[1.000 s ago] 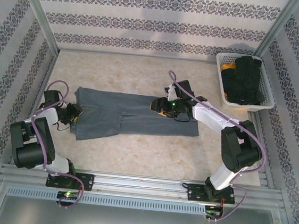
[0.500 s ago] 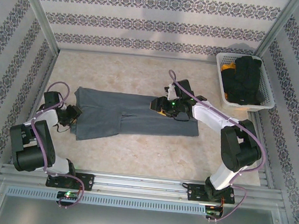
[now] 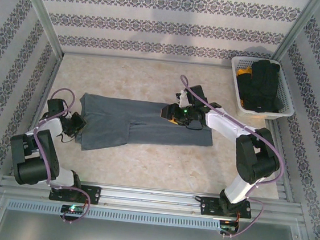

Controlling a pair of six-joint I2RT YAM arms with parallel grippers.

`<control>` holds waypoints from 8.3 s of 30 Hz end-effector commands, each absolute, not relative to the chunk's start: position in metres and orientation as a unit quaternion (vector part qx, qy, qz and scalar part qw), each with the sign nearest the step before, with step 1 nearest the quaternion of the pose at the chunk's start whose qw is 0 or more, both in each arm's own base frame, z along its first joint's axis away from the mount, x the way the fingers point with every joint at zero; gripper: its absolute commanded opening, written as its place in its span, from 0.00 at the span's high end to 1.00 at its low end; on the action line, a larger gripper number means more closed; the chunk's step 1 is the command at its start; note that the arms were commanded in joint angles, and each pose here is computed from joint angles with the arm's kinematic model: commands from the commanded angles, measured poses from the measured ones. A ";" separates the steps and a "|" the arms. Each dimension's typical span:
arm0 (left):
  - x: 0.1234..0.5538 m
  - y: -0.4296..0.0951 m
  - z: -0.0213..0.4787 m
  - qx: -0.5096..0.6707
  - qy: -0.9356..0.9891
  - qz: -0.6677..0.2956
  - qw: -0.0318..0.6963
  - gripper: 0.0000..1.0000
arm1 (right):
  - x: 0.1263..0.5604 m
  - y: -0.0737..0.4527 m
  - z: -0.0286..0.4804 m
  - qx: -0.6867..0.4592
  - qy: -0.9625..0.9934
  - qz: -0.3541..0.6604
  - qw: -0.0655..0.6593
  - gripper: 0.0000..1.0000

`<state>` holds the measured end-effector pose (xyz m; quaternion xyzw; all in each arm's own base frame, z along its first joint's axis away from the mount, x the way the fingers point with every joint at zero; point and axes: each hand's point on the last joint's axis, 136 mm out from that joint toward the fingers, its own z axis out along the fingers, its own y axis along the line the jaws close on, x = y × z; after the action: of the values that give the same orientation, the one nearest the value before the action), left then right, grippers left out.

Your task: Fold and stack the t-shirts

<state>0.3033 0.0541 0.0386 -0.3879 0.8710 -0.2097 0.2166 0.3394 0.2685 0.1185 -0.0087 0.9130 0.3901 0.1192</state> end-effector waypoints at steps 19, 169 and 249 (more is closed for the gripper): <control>0.306 0.060 0.066 -0.404 0.861 -0.190 0.243 0.95 | 0.342 0.267 0.127 -0.010 0.911 0.394 0.121 0.46; 0.290 0.070 0.061 -0.405 0.882 -0.132 0.201 1.00 | 0.341 0.269 0.103 0.009 0.911 0.401 0.093 0.47; 0.678 -0.148 0.037 -0.289 0.859 -0.327 0.268 0.64 | 0.231 0.315 0.007 0.206 0.940 0.271 -0.035 0.67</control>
<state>0.6855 -0.1243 0.0521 -0.3047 0.8362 -0.3270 0.3180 0.2131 0.2873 0.0171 0.1084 0.9706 0.2126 -0.0320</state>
